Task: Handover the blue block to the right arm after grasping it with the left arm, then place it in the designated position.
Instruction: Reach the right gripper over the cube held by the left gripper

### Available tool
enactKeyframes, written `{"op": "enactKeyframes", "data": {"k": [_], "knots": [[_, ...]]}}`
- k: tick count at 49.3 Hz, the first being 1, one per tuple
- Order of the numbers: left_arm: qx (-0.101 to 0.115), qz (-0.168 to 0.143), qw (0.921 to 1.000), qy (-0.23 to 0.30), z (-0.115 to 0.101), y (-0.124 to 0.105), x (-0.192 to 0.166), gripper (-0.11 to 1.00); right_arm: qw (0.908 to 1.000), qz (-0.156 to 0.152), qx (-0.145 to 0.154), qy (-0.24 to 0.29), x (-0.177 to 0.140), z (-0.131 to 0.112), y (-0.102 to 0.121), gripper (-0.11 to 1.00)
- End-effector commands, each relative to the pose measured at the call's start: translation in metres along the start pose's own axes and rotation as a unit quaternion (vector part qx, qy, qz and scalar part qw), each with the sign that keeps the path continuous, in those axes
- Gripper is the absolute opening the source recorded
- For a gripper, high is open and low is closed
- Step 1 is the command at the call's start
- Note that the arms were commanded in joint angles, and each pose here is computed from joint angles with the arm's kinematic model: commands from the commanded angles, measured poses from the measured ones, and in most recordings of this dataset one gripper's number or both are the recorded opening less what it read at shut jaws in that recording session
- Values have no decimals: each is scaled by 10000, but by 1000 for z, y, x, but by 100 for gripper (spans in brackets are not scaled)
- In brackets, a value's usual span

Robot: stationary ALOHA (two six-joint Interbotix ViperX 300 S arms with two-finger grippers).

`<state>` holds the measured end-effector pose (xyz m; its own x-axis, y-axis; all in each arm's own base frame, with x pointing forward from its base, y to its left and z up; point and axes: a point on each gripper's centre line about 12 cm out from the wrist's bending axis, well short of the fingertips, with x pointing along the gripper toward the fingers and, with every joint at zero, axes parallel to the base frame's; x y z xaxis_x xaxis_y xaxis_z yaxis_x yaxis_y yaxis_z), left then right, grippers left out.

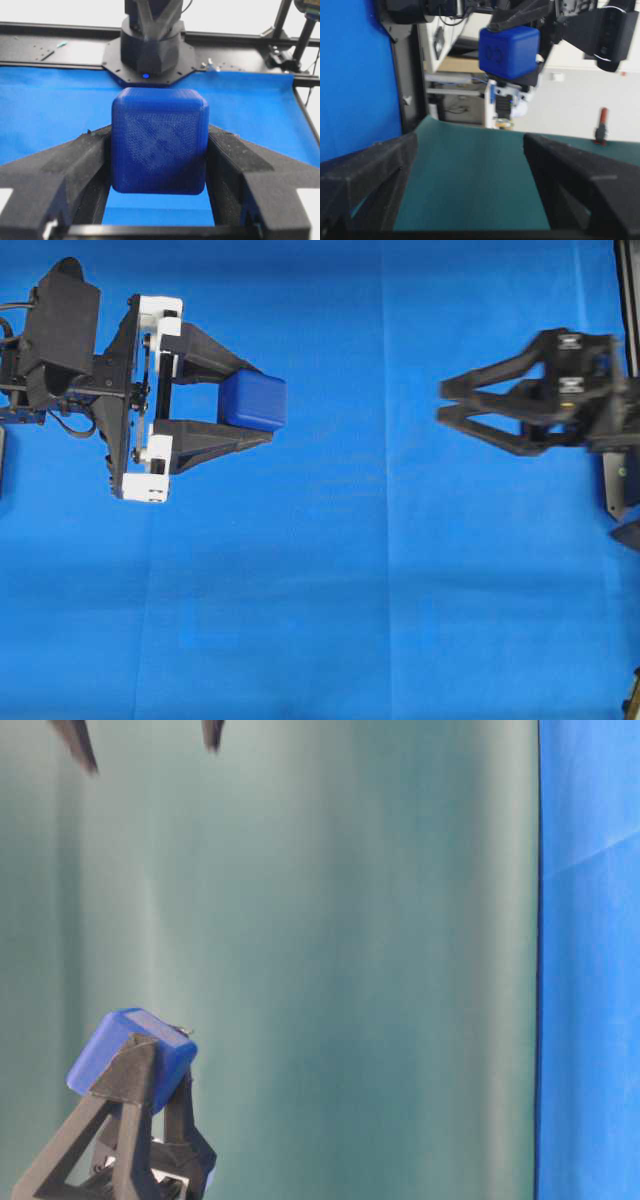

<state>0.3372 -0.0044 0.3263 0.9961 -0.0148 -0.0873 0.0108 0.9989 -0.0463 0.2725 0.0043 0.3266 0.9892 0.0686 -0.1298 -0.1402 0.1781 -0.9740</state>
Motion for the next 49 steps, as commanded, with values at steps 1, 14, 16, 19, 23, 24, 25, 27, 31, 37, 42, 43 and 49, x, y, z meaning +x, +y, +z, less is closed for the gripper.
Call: {"op": "enactKeyframes", "data": {"k": [1, 14, 16, 19, 23, 24, 25, 27, 31, 37, 42, 43, 49], "knots": [[-14, -15, 9994, -337, 20, -1, -10, 46, 9999, -97, 23, -42, 13, 2, -16, 95], [-83, -17, 9994, -329, 20, -1, -10, 46, 10000, -15, 32, -20, 53, 0, -30, 95], [-92, -10, 9994, -330, 20, 0, -10, 46, 10000, -14, 31, -27, 59, 1, -32, 95], [-92, -10, 9994, -330, 20, 0, -10, 46, 10000, -2, 32, -32, 67, 1, -35, 95], [-92, -9, 9994, -322, 19, 0, -10, 46, 10000, 1, 40, -37, 79, 0, -38, 95], [-91, -17, 9994, -329, 20, -1, -10, 46, 10000, -8, 32, -46, 81, 0, -40, 95], [-92, -9, 9994, -322, 19, 0, -10, 46, 10000, -1, 33, -44, 84, 0, -40, 95], [-92, -10, 9994, -330, 20, 0, -10, 46, 10000, -5, 40, -51, 91, 0, -42, 95], [-92, -9, 9994, -322, 19, 0, -10, 46, 10000, -4, 34, -84, 102, 0, -44, 95], [-92, -10, 9994, -337, 20, 0, -10, 46, 9999, -29, 43, -152, 117, 1, -48, 95], [-91, -17, 9994, -322, 19, -1, -10, 46, 9998, -46, 36, -167, 128, 0, -51, 95], [-92, -9, 9994, -322, 19, 0, -10, 46, 9998, -55, 34, -183, 130, 1, -52, 95], [-91, -17, 9994, -322, 19, -1, -10, 46, 9997, -83, 32, -214, 139, 1, -54, 95]]}}
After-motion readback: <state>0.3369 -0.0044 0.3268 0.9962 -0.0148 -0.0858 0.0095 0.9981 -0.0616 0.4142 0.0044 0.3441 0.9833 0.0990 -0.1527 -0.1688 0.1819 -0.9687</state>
